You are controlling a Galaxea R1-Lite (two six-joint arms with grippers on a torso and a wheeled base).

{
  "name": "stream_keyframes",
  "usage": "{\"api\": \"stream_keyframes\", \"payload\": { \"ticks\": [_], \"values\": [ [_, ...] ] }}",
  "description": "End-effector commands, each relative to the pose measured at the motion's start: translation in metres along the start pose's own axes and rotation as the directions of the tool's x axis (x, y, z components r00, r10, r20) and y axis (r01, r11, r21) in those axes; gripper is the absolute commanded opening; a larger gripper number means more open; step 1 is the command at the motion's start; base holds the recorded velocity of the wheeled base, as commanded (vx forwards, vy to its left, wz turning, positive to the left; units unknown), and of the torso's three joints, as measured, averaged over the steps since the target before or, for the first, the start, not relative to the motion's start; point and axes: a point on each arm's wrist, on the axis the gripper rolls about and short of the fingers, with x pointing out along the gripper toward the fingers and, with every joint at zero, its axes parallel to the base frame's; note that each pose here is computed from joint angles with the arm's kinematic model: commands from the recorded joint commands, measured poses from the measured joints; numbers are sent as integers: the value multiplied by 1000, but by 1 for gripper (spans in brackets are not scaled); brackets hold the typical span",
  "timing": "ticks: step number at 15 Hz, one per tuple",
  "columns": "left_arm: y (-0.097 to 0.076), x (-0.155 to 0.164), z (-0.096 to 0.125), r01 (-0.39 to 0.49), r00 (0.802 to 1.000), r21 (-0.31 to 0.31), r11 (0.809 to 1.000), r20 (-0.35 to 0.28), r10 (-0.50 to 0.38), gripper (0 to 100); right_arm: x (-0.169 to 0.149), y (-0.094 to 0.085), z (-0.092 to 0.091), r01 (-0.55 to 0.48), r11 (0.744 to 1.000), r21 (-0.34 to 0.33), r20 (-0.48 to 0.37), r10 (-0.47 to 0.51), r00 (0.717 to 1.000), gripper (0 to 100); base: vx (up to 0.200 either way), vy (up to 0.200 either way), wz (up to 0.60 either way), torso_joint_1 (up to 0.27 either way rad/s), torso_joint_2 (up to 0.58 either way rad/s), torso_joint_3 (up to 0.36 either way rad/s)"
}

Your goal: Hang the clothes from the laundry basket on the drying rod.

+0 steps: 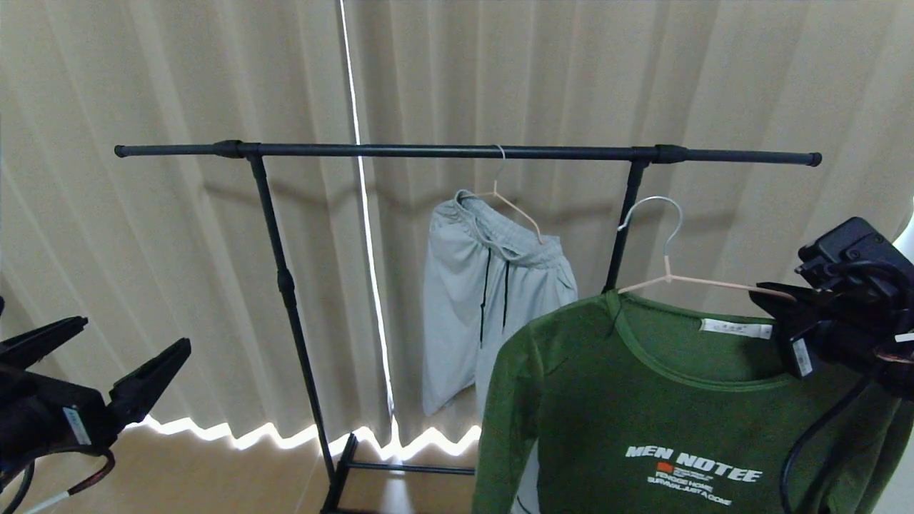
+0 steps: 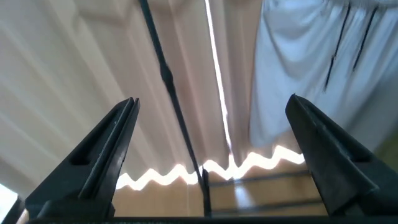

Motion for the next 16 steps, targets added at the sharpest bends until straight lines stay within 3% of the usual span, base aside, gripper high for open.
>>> {"api": "stream_keyframes", "payload": {
  "ticks": [1, 5, 8, 16],
  "values": [
    [0, -19, -2, -19, 999, -7, 1000, 49, 19, 100, -3, -4, -4, 23, 1000, 6, -29, -23, 999, 0, 0, 0, 0, 0, 0, 0],
    [-5, -35, -15, 19, 997, -27, 999, 69, -17, 100, -8, -6, -6, 45, 999, 5, -48, -44, 998, 0, 0, 0, 0, 0, 0, 0],
    [-5, -35, -4, 70, 991, -27, 997, 120, -66, 100, -10, -5, -8, 54, 999, 6, -46, -54, 998, 0, 0, 0, 0, 0, 0, 0],
    [-6, -35, -9, 75, 992, -29, 997, 99, -72, 100, -17, -2, -11, 38, 999, 9, -34, -38, 999, 0, 0, 0, 0, 0, 0, 0]
  ]
}}
